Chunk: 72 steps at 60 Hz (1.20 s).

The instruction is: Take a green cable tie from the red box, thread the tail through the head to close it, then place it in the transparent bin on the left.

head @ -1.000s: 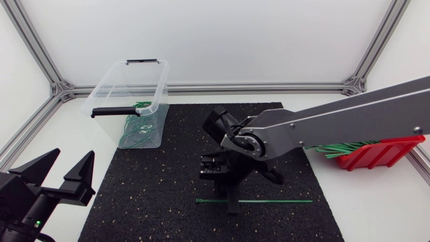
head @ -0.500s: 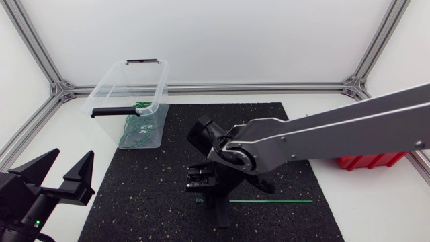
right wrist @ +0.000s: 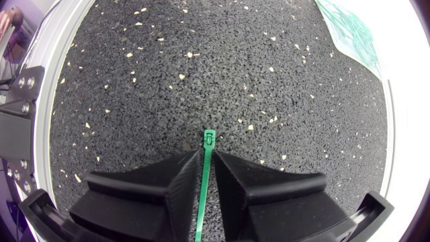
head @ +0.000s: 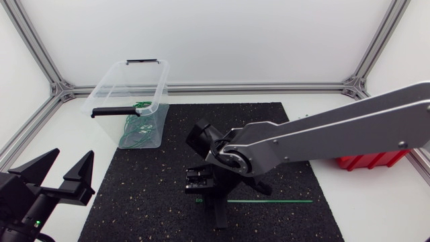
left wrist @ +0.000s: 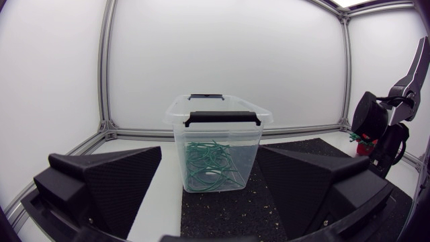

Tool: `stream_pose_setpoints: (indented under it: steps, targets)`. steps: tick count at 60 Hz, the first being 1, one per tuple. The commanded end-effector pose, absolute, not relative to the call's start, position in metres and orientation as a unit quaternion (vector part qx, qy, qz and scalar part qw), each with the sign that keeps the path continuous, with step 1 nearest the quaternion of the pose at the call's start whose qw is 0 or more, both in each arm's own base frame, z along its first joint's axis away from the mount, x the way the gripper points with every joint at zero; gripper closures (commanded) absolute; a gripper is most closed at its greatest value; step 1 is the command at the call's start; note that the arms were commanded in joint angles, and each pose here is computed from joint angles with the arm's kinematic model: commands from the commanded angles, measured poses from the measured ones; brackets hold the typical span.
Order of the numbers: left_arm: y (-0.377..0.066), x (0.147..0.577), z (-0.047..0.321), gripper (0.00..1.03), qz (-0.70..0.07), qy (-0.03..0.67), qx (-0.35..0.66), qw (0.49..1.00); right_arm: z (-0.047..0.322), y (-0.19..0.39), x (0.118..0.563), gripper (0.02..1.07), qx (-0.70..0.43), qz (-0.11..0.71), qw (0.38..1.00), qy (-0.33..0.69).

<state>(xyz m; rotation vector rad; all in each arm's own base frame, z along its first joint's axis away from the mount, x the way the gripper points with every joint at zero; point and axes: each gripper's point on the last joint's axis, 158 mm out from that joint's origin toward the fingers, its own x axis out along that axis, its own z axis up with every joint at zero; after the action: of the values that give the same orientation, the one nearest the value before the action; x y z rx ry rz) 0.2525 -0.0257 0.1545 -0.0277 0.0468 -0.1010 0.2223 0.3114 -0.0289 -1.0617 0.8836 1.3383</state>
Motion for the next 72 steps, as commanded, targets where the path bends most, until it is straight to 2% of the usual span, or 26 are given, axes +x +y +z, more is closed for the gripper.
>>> stream_pose_setpoints:
  steps: [1, 7, 31, 34, 35, 36, 38, 39, 53, 57, 69, 72]
  targets:
    - [-0.026, 0.253, 0.129, 0.04, -0.05, 0.055, -0.021, 0.997, -0.048, 0.304, 0.216, 0.93, -0.455, 0.566, 0.558, 0.401]
    - [-0.027, 0.253, 0.129, 0.04, -0.052, 0.055, -0.021, 0.997, -0.049, 0.3, 0.22, 0.96, -0.458, 0.561, 0.558, 0.407]
    - [-0.028, 0.253, 0.129, 0.04, -0.055, 0.055, -0.021, 0.997, -0.042, 0.297, 0.23, 0.95, -0.434, 0.564, 0.566, 0.416]
    - [-0.028, 0.253, 0.129, 0.04, -0.055, 0.055, -0.021, 0.997, -0.043, 0.297, 0.229, 0.87, -0.434, 0.565, 0.566, 0.415]
    - [-0.028, 0.253, 0.129, 0.04, -0.055, 0.055, -0.021, 0.997, -0.044, 0.295, 0.228, 0.74, -0.435, 0.564, 0.565, 0.417]
    - [-0.028, 0.253, 0.129, 0.04, -0.055, 0.055, -0.021, 0.997, -0.044, 0.294, 0.227, 0.66, -0.436, 0.563, 0.564, 0.417]
    - [-0.028, 0.253, 0.129, 0.04, -0.055, 0.055, -0.021, 0.997, -0.043, 0.293, 0.226, 0.56, -0.438, 0.563, 0.563, 0.417]
    - [-0.028, 0.253, 0.129, 0.04, -0.055, 0.055, -0.021, 0.997, -0.043, 0.293, 0.226, 0.56, -0.439, 0.562, 0.564, 0.416]
    - [-0.029, 0.253, 0.129, 0.04, -0.056, 0.055, -0.021, 0.997, -0.038, 0.281, 0.226, 0.57, -0.443, 0.556, 0.568, 0.415]
    - [-0.028, 0.253, 0.129, 0.04, -0.055, 0.055, -0.021, 0.997, -0.04, 0.278, 0.225, 0.65, -0.443, 0.555, 0.566, 0.417]
    - [-0.028, 0.253, 0.13, 0.04, -0.055, 0.054, -0.021, 0.997, -0.046, 0.279, 0.22, 0.65, -0.444, 0.559, 0.56, 0.421]
    - [-0.028, 0.253, 0.13, 0.04, -0.055, 0.054, -0.021, 0.997, -0.048, 0.281, 0.217, 0.69, -0.444, 0.562, 0.556, 0.421]
